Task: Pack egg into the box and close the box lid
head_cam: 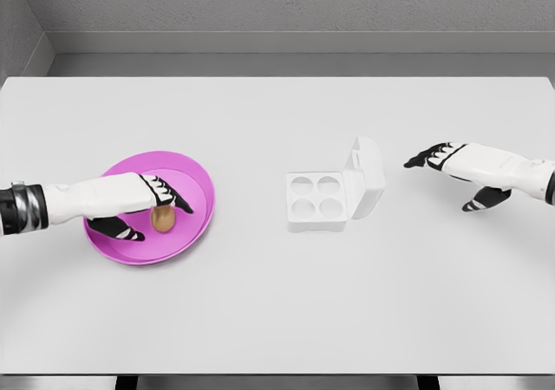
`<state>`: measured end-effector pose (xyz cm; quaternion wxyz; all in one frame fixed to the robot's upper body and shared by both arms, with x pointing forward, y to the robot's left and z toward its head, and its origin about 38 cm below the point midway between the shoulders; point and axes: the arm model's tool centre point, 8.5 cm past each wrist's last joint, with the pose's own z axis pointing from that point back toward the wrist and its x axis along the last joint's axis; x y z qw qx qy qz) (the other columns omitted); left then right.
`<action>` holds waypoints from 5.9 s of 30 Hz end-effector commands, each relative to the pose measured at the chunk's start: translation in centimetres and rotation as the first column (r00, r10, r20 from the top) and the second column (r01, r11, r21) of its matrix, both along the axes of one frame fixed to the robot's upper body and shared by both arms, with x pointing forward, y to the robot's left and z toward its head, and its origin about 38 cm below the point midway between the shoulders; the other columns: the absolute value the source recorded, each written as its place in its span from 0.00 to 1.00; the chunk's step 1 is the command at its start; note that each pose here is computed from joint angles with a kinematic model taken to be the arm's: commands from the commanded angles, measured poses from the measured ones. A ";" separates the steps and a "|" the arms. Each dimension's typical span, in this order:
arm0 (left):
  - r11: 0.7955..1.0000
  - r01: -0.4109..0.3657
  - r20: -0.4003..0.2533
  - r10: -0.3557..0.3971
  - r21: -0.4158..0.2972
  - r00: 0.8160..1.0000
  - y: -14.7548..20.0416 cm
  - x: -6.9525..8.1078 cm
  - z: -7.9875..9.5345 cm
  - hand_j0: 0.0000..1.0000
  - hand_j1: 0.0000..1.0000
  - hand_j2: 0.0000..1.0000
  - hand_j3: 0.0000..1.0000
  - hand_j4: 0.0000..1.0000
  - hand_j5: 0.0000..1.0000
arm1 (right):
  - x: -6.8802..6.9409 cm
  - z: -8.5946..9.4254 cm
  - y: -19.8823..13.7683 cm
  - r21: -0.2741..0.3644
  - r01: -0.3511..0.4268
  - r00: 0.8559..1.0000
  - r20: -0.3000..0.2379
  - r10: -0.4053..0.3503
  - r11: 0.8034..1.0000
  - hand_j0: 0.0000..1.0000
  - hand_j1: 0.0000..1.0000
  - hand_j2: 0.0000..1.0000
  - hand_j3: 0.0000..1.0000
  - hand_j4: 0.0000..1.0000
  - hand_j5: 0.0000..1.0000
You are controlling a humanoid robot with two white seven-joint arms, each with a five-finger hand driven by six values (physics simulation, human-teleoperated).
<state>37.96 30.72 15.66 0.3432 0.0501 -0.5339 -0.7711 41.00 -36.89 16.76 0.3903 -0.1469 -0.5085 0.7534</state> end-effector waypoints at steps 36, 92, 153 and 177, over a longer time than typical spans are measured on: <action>1.000 -0.021 -0.015 0.021 0.000 1.000 -0.4 1.1 -1.1 0.65 0.65 0.65 0.65 0.65 0.65 | 0.2 0.2 0.5 0.015 -0.006 1.000 0.005 0.006 1.000 1.00 1.00 1.00 1.00 1.00 1.00; 0.992 0.028 0.085 -0.017 -0.125 0.996 -4.2 2.6 2.2 0.32 0.32 0.32 0.32 0.32 0.32 | 0.1 0.3 0.3 0.016 -0.004 1.000 0.006 0.004 1.000 1.00 1.00 1.00 1.00 1.00 1.00; 0.947 0.140 0.100 -0.115 -0.289 0.988 -21.4 5.5 -0.2 0.42 0.42 0.42 0.42 0.42 0.42 | 0.1 0.3 0.4 0.019 -0.005 1.000 0.009 0.005 1.000 1.00 1.00 1.00 1.00 1.00 1.00; 0.956 0.076 0.173 -0.027 -0.282 0.984 -16.1 6.3 2.4 1.00 1.00 1.00 1.00 1.00 1.00 | 0.1 0.3 0.4 0.019 -0.005 1.000 0.009 0.005 1.000 1.00 1.00 1.00 1.00 1.00 1.00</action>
